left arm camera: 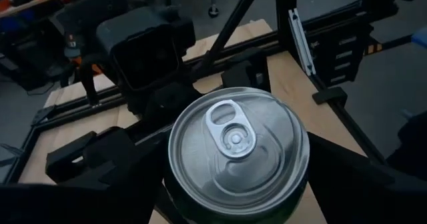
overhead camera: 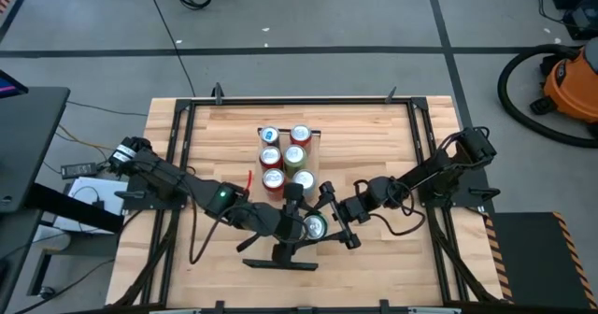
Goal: Place canned beverage on shelf
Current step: Put the green soda can on the shelf
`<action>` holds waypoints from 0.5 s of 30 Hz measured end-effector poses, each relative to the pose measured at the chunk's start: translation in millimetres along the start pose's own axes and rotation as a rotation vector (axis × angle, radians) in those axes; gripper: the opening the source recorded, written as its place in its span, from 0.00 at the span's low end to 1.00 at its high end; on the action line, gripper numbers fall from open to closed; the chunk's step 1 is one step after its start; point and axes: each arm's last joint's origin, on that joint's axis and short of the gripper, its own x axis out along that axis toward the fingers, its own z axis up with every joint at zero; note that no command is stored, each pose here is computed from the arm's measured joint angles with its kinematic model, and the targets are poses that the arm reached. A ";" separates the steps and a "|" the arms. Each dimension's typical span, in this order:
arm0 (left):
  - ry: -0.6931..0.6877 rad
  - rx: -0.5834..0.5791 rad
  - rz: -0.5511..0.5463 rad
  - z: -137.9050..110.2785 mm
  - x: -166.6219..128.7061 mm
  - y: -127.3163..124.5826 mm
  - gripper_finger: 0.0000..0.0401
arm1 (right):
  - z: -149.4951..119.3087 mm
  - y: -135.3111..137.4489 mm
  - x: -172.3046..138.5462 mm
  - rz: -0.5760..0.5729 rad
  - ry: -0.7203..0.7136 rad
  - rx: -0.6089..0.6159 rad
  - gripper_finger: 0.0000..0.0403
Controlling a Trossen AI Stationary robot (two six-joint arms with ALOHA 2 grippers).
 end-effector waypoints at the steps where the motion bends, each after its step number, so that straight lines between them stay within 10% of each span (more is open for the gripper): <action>1: 0.003 0.001 -0.001 -0.3 0.0 -0.1 0.81 | -0.5 0.0 0.0 0.000 0.005 0.001 0.81; 15: 0.015 0.004 -0.018 -1.8 0.6 -0.8 0.80 | -0.5 -0.5 0.2 -0.023 0.010 -0.012 0.89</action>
